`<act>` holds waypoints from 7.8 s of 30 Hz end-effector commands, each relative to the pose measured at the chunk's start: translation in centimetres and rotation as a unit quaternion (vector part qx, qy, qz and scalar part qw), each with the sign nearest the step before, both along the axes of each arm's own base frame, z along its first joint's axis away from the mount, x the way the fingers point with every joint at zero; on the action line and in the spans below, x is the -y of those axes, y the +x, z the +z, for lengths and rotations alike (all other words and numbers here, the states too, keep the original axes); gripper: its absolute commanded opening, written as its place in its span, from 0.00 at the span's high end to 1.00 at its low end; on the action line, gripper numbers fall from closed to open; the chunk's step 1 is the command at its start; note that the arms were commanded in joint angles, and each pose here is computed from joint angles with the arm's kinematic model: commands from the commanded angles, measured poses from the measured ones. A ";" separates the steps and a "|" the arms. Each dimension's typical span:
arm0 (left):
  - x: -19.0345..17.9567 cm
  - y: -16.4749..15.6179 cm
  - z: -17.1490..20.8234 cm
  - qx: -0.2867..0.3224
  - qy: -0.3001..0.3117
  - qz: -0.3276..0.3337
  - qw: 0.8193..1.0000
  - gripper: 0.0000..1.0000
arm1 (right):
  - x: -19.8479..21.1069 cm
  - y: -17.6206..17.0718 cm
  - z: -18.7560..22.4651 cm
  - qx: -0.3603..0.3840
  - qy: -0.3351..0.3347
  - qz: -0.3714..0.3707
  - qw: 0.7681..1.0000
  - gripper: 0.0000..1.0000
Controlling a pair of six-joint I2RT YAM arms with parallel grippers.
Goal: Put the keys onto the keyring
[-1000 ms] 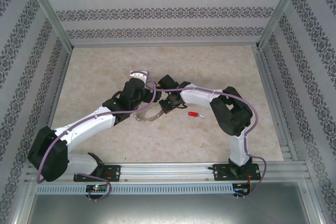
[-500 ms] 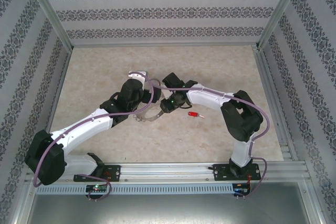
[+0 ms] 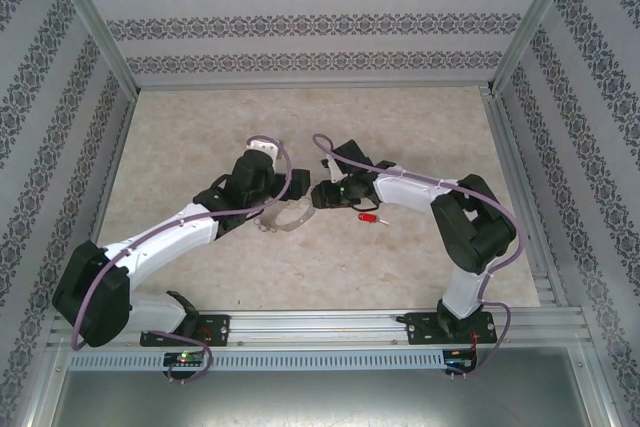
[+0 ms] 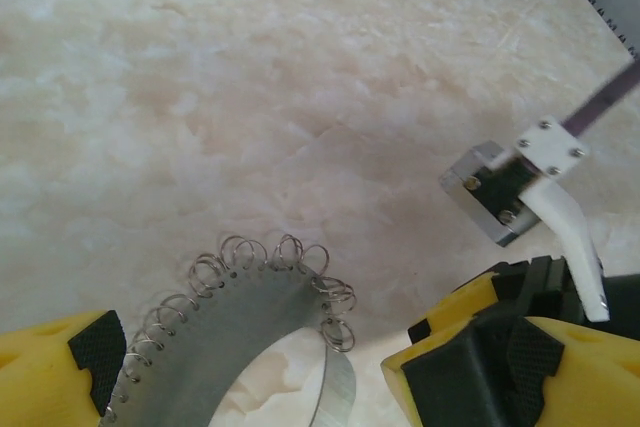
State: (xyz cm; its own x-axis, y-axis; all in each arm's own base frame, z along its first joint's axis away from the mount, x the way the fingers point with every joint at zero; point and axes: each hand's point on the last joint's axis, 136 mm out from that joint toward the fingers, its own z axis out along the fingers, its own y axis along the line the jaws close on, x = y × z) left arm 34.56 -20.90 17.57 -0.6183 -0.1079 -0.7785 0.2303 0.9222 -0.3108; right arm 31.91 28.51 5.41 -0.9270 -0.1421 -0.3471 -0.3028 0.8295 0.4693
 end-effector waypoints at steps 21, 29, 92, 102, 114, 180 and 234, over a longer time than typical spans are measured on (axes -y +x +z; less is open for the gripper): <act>-1.4 2.1 -8.1 -0.139 -0.175 0.147 0.964 0.00 | -1.5 -0.1 -1.6 0.123 -0.144 0.177 0.966 0.52; -3.0 1.7 -8.6 -0.136 -0.185 0.176 0.957 0.00 | -3.0 0.8 -1.8 0.126 -0.129 0.177 0.967 0.53; -2.4 2.0 -6.6 -0.105 -0.178 0.132 0.969 0.00 | -0.6 3.6 -1.1 -0.095 0.174 -0.194 0.961 0.66; -2.5 2.0 -6.3 -0.098 -0.175 0.129 0.971 0.00 | -0.3 3.1 -2.2 -0.114 0.178 -0.212 0.954 0.68; -2.3 2.1 -5.9 -0.095 -0.181 0.124 0.971 0.00 | 1.4 1.2 -3.0 -0.107 0.152 -0.241 0.952 0.70; -1.6 0.1 -3.7 -0.110 -0.180 0.079 0.974 0.00 | -0.9 -3.1 -2.0 -0.288 0.264 -0.140 0.910 0.75; -5.0 0.1 -1.3 -0.063 -0.098 0.119 0.986 0.00 | -0.3 -5.8 -3.0 0.068 -0.197 0.166 0.964 0.43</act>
State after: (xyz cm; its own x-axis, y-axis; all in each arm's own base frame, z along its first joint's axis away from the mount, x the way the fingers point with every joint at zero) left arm 34.75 -17.15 16.26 -0.6645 -0.3788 -0.6442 0.0040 0.8602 -0.5100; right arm 25.45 28.05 2.45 -0.7808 -0.5416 -0.3114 -0.5961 0.7951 0.1115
